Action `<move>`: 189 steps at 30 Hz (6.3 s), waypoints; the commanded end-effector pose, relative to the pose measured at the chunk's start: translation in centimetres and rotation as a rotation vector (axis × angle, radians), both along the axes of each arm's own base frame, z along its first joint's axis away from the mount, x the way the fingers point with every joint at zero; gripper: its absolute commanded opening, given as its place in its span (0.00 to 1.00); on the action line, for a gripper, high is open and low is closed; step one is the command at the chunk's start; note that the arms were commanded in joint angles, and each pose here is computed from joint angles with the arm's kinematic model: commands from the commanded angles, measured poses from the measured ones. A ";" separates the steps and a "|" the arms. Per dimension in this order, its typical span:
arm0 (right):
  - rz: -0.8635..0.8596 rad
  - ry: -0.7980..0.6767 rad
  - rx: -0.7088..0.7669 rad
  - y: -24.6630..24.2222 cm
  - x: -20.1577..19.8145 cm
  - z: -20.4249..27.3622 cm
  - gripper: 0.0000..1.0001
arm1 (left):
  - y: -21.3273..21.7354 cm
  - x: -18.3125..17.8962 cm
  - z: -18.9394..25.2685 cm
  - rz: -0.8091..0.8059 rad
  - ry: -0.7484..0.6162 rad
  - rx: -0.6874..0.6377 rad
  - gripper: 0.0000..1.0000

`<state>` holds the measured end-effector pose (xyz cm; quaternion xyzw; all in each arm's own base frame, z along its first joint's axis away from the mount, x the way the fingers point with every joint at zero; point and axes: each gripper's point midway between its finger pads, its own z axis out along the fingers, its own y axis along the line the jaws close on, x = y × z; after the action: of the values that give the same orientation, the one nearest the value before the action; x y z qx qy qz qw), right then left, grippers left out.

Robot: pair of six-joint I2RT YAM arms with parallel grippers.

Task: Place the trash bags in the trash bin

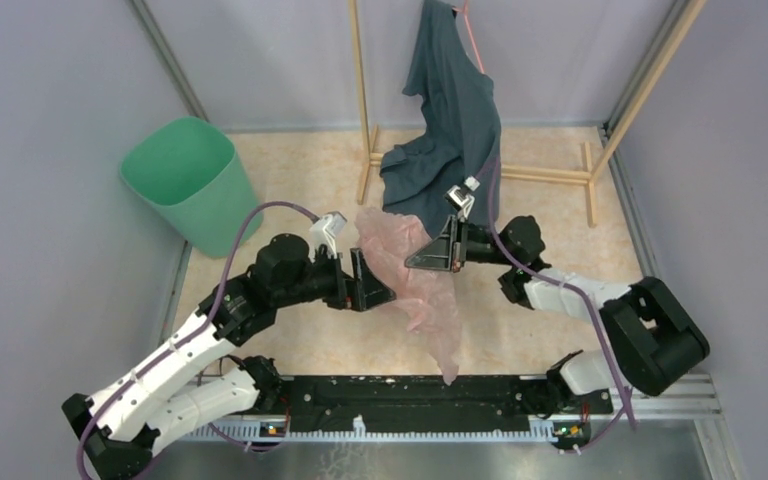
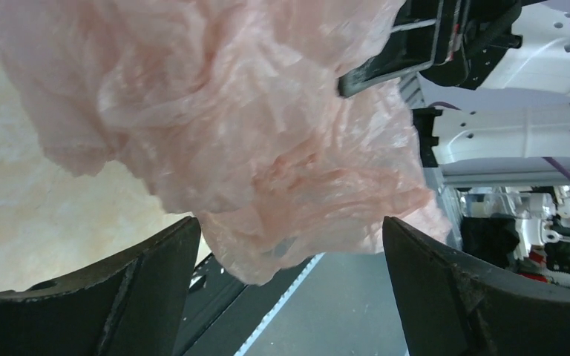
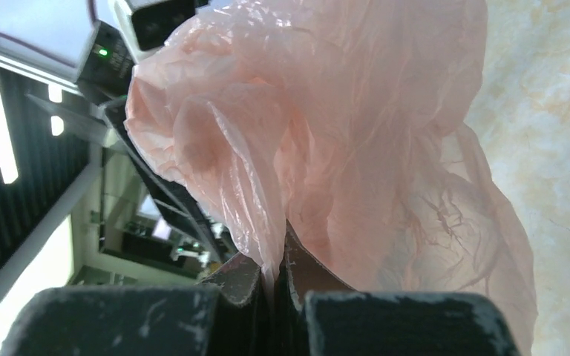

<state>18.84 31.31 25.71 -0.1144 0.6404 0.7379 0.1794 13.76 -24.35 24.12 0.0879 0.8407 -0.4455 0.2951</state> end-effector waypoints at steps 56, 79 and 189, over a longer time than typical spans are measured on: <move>-0.380 -0.427 -0.964 -4.6 6.4 -8.9 0.34 | 4.2 6.2 8.6 0.378 -0.233 0.029 0.00; -0.341 -0.665 -0.695 1.8 -0.8 2.6 0.95 | 1.5 9.0 8.3 0.434 -0.150 0.014 0.00; -0.607 -0.582 -0.827 -7.5 11.1 -4.9 0.00 | 4.5 2.6 3.5 0.080 -0.075 0.237 0.88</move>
<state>31.10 22.98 19.05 -0.1403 0.8314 0.2383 0.4819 16.58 -20.44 24.09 0.0560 0.9001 -0.3234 0.2865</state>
